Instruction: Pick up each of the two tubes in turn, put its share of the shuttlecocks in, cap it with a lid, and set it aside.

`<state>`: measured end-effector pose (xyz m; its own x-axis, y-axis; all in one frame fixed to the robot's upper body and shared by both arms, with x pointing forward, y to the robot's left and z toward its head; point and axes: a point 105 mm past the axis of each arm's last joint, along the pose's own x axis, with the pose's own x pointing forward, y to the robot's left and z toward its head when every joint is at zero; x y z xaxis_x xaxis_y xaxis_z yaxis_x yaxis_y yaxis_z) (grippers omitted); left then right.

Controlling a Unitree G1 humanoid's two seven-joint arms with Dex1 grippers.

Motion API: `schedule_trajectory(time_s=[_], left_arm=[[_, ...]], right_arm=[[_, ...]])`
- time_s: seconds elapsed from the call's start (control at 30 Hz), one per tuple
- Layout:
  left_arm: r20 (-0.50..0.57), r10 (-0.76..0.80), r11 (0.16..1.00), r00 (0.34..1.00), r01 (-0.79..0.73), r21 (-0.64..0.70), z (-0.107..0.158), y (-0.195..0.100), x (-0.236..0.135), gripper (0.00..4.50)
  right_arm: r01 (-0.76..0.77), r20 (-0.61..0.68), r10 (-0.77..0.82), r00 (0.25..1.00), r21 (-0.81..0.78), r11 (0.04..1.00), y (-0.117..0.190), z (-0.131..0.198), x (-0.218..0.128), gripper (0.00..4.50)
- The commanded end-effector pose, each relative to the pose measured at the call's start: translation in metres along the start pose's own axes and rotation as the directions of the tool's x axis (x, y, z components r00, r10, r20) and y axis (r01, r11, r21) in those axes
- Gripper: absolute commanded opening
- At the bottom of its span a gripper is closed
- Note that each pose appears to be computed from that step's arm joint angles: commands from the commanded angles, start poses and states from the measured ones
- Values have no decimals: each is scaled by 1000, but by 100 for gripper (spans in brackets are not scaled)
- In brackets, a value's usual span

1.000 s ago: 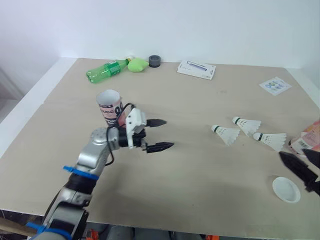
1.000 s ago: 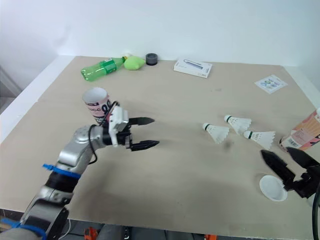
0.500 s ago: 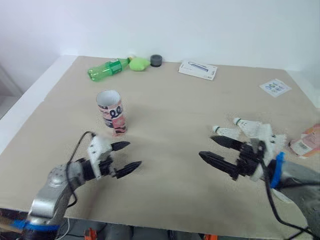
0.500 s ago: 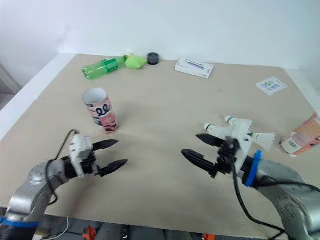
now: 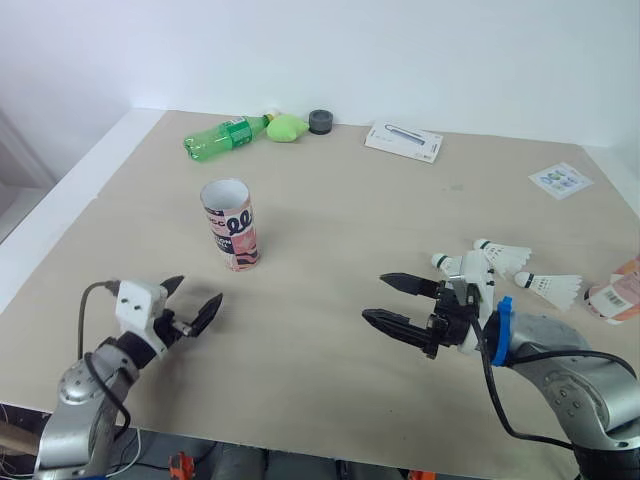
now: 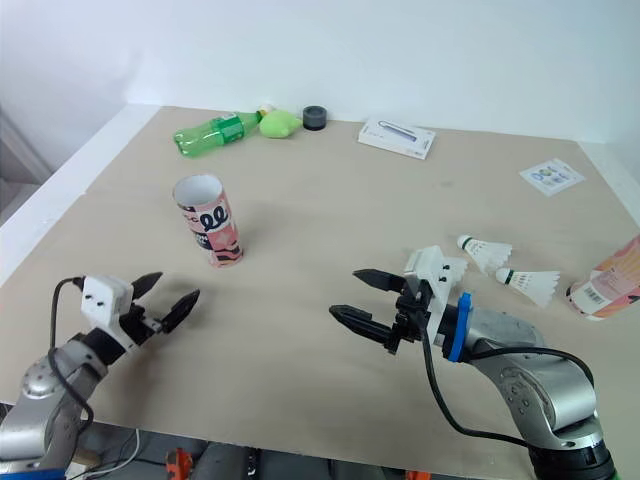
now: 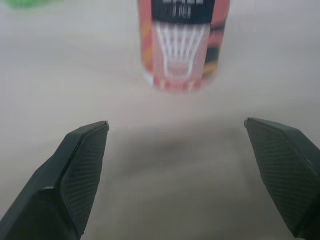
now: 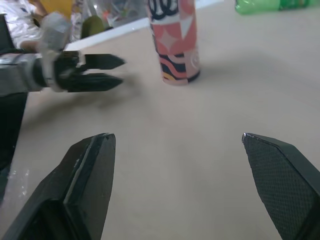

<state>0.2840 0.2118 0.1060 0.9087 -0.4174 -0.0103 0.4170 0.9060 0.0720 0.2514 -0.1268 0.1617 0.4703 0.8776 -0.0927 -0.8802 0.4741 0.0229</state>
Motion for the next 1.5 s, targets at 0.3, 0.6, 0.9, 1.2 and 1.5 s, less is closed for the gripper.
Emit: schedule_trajectory(time_s=[0.3,0.6,0.9,1.2,1.5], left_arm=[[26,-112,992,993,111,55,19,4,60,450],[51,-161,985,986,158,72,35,8,92,450],[83,-199,978,977,192,81,47,2,111,450],[93,-212,974,973,202,102,51,-1,109,382],[78,-410,906,909,396,150,62,-35,106,382]], right_arm=[[18,32,-16,999,-58,998,11,9,4,433],[57,46,-55,997,-56,997,12,10,2,433],[87,50,-84,995,-58,995,9,10,1,433],[116,61,-112,992,-62,991,5,14,-4,450],[117,75,-111,991,-73,991,4,20,-7,450]])
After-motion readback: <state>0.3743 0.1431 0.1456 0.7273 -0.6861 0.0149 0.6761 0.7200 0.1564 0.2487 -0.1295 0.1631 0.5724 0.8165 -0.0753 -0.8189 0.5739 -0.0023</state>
